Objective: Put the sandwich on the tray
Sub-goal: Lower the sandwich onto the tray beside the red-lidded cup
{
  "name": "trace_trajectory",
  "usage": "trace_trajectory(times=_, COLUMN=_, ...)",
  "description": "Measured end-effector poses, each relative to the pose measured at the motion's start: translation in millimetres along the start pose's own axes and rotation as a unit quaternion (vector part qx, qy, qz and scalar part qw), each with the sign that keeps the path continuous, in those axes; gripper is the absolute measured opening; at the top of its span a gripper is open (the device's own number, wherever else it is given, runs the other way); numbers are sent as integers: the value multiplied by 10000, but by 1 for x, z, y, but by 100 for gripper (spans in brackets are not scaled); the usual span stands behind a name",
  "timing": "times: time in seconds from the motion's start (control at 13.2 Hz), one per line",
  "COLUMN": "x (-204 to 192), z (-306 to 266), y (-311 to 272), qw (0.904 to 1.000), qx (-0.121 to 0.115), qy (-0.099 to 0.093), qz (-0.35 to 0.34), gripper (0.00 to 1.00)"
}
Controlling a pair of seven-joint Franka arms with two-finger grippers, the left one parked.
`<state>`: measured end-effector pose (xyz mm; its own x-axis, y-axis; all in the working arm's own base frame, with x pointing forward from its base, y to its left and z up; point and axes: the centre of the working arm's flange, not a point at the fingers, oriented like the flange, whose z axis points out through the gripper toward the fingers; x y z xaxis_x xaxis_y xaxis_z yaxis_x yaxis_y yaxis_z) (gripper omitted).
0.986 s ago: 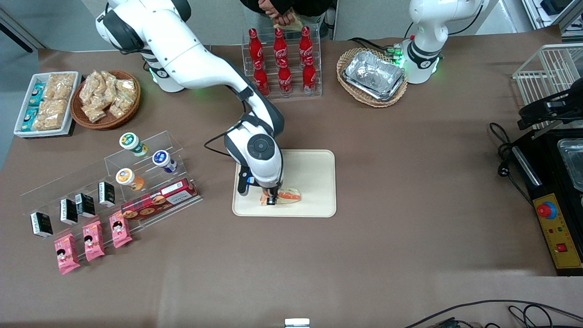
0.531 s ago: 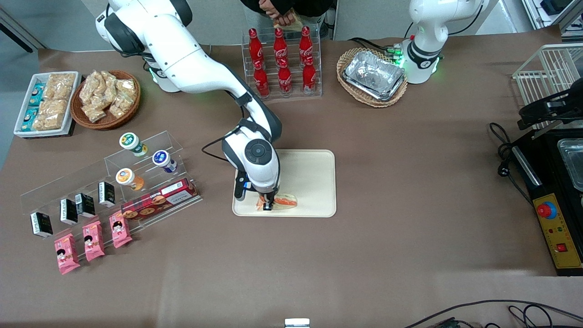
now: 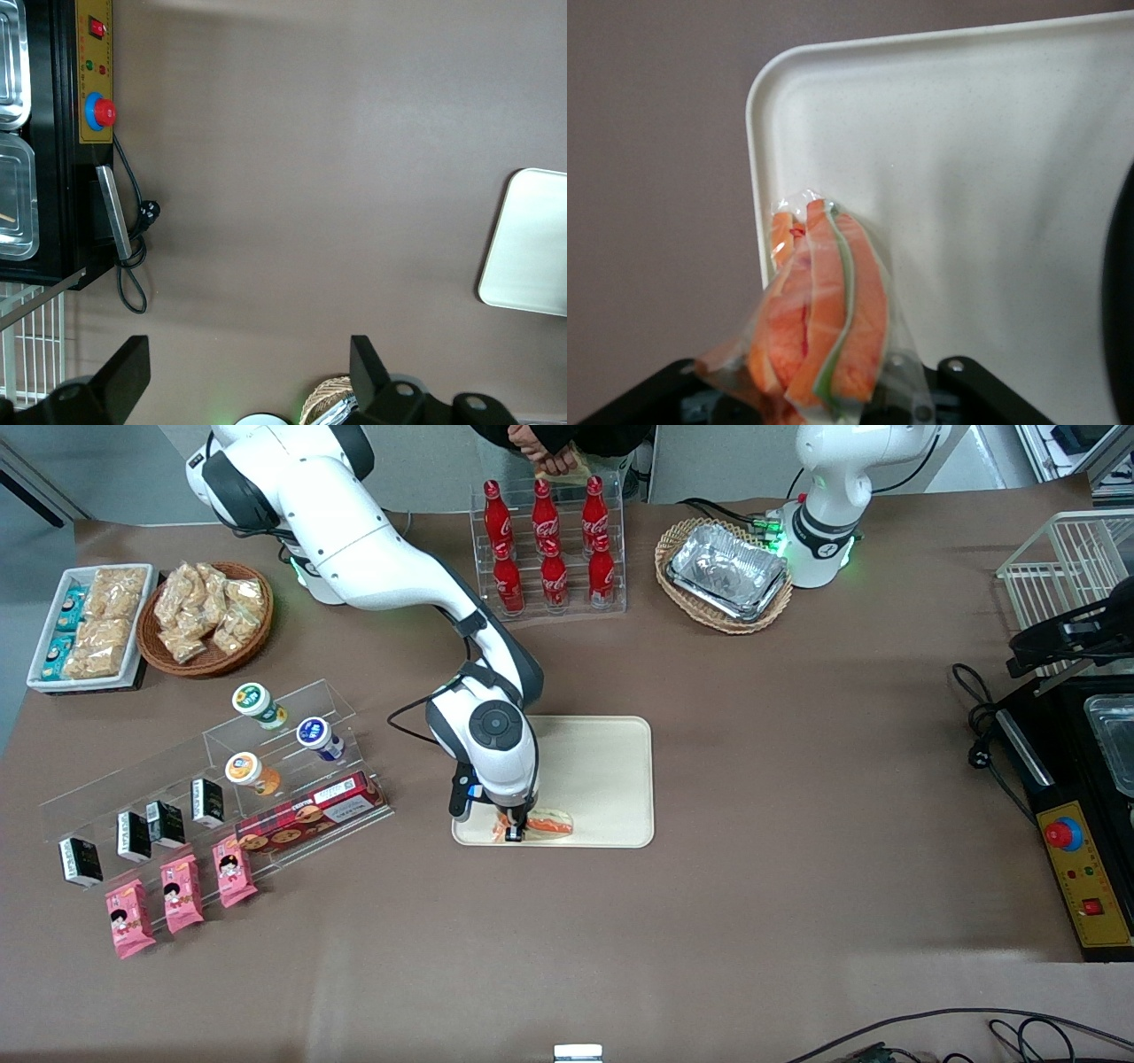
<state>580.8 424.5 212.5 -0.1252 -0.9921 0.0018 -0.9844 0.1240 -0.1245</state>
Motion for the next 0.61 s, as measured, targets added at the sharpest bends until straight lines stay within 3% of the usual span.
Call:
trace_trajectory(times=0.08, x=1, z=1, y=-1, qw=10000, qx=10, qy=2, qz=4, gripper=41)
trace_trajectory(times=0.23, x=2, z=2, y=-2, qw=10000, qx=22, qy=7, qz=12, gripper=45)
trace_trajectory(times=0.61, x=2, z=0, y=-5, qw=10000, qx=63, qy=5, qz=16, gripper=93)
